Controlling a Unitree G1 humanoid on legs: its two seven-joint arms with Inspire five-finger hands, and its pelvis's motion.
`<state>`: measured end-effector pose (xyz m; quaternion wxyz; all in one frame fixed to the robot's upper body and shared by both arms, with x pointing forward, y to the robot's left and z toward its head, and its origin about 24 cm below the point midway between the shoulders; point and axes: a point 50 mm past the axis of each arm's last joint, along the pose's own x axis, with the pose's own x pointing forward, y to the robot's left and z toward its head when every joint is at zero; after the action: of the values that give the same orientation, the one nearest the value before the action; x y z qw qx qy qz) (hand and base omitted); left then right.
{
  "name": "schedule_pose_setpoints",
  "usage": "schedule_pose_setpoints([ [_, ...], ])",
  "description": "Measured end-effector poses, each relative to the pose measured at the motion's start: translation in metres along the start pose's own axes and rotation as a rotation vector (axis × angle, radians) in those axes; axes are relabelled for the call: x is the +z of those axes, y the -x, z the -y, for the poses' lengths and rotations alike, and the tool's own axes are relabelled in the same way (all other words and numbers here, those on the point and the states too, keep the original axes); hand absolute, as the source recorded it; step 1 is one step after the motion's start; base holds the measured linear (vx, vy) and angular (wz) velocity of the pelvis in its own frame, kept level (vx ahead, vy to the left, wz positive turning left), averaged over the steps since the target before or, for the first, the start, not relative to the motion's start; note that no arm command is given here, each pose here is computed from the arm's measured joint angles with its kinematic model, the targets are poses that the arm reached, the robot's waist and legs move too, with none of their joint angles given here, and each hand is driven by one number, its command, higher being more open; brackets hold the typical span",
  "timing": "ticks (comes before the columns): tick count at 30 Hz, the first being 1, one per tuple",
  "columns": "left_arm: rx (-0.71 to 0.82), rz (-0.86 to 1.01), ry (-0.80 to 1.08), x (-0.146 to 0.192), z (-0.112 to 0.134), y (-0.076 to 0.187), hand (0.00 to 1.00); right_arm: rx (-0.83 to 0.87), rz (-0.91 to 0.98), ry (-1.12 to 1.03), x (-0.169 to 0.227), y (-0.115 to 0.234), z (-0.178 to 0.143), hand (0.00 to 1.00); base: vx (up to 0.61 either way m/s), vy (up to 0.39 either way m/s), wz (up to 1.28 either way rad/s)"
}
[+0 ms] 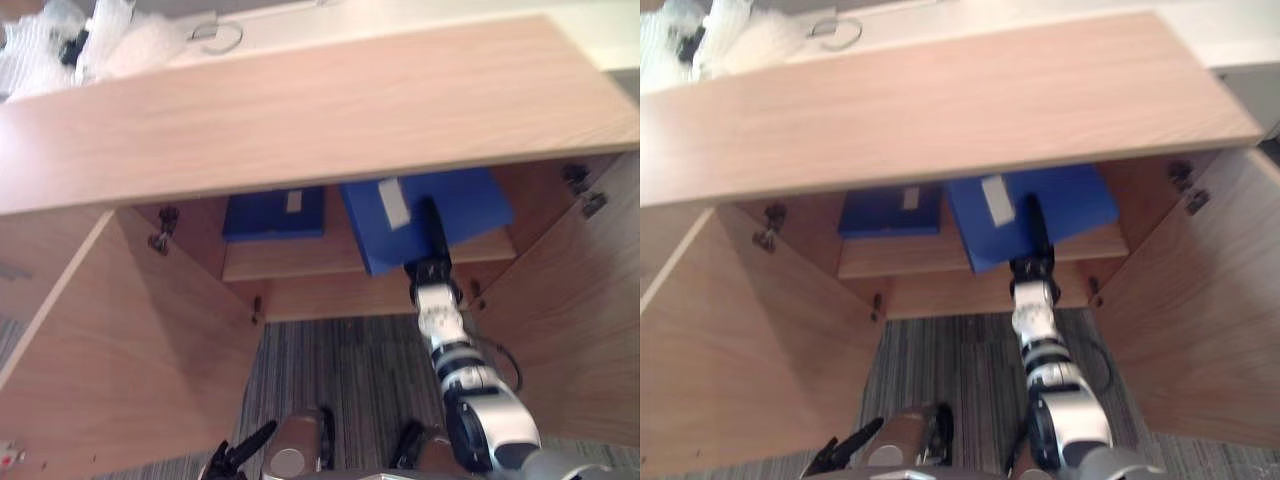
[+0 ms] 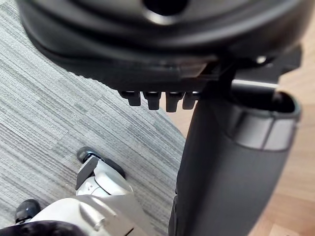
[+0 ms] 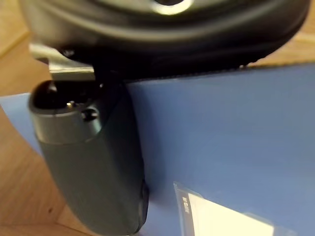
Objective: Walk over to the cabinet, pick up the folder, carry it to the office cabinet, place the folder inside the office cabinet, then close the office cabinet door
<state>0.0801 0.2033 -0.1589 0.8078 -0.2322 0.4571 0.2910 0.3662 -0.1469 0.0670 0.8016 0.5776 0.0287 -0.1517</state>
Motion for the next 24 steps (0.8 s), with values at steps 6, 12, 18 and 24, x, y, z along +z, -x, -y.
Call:
schedule_pose_setpoints([
  [6,-0.007,0.028,0.018,0.007,0.003,0.000,1.00,0.045,0.070,-0.137,0.031,-0.019,-0.079,0.00,-0.10,-0.064,0.49],
  [12,-0.014,0.044,0.024,0.010,0.006,0.000,1.00,0.148,0.165,-0.180,0.082,-0.019,-0.152,0.00,-0.06,-0.028,0.52],
  [18,-0.021,0.039,0.006,0.011,0.008,0.000,1.00,0.173,0.312,-0.258,0.144,-0.011,-0.172,0.00,-0.05,0.003,0.41],
  [24,-0.015,0.031,0.000,0.010,0.007,0.000,1.00,0.112,0.402,-0.318,0.185,-0.008,-0.162,0.00,-0.02,0.009,0.19],
])
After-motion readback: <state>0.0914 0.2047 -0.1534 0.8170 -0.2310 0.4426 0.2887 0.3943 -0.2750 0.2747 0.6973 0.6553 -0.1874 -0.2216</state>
